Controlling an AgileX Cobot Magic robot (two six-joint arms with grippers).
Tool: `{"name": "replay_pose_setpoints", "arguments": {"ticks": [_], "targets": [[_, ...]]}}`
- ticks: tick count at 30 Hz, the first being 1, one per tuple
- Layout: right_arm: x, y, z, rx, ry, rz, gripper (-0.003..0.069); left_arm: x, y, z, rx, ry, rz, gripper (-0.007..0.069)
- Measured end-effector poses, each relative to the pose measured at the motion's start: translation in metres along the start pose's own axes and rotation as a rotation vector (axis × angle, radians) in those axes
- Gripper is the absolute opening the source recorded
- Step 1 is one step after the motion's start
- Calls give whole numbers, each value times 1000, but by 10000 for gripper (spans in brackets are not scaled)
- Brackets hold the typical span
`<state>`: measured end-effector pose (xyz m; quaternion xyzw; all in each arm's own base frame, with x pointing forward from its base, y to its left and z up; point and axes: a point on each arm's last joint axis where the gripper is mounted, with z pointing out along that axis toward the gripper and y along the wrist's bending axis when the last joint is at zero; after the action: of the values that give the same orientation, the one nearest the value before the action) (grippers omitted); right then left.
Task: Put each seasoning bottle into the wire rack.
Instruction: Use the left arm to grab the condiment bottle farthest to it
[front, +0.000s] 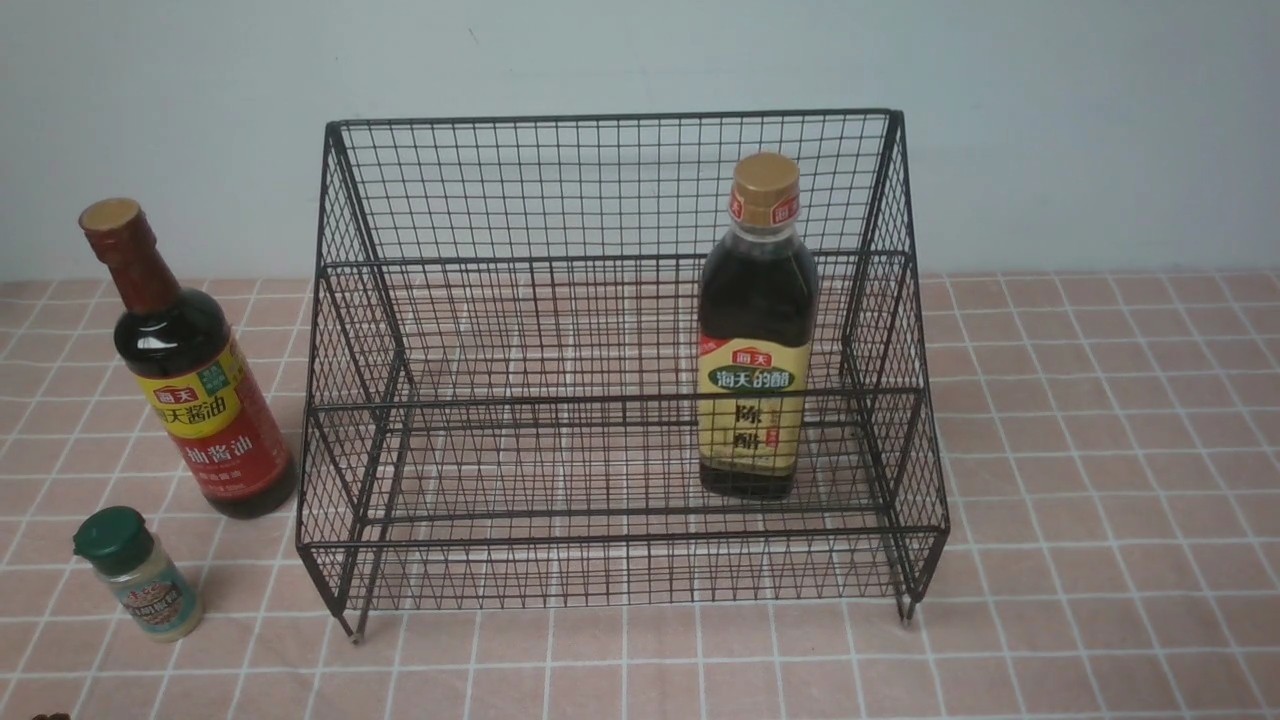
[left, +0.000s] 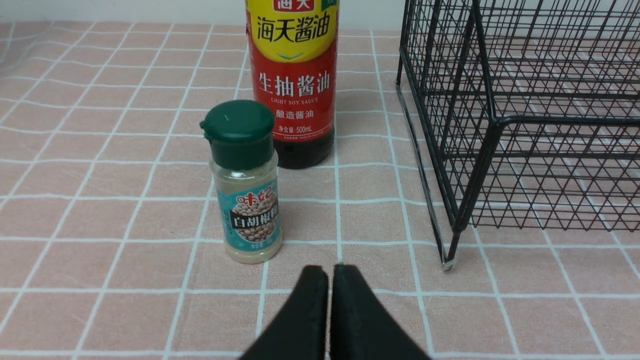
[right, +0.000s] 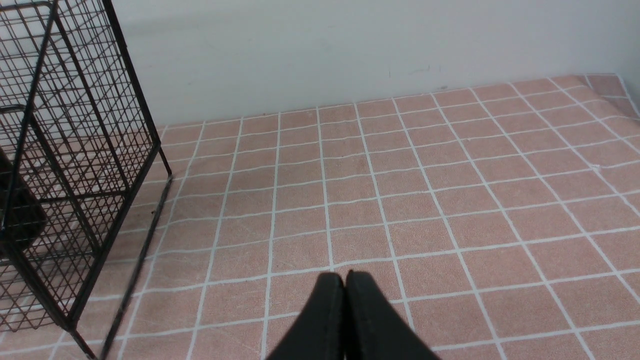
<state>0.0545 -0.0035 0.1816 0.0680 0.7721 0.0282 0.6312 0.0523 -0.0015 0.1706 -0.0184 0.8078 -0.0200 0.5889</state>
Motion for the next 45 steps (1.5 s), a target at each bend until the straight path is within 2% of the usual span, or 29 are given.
{"name": "replay_pose_setpoints", "arguments": {"ticks": [16,20,22,29,30,34,38,41,45], "targets": [[0,0,0,0,1,2,-13,0,0,0,0,0,0,-7],[0,0,0,0,1,5,-13,-1,1,0,-10,-15,52,-7],[0,0,0,0,1,5,-13,-7,0,0,2,-84,-3,-7],[0,0,0,0,1,5,-13,-39,2,-9,67,-447,-416,-7],[0,0,0,0,1,5,-13,-40,3,-9,67,-458,-423,-7],[0,0,0,0,0,7,-13,-62,14,-26,34,-781,-491,-7],[0,0,0,0,0,7,-13,-75,16,-34,8,-885,-446,-7],[0,0,0,0,0,7,-13,-109,9,-29,-20,-803,-279,-7],[0,0,0,0,0,6,-13,-135,4,-7,-34,-673,-153,2]]}}
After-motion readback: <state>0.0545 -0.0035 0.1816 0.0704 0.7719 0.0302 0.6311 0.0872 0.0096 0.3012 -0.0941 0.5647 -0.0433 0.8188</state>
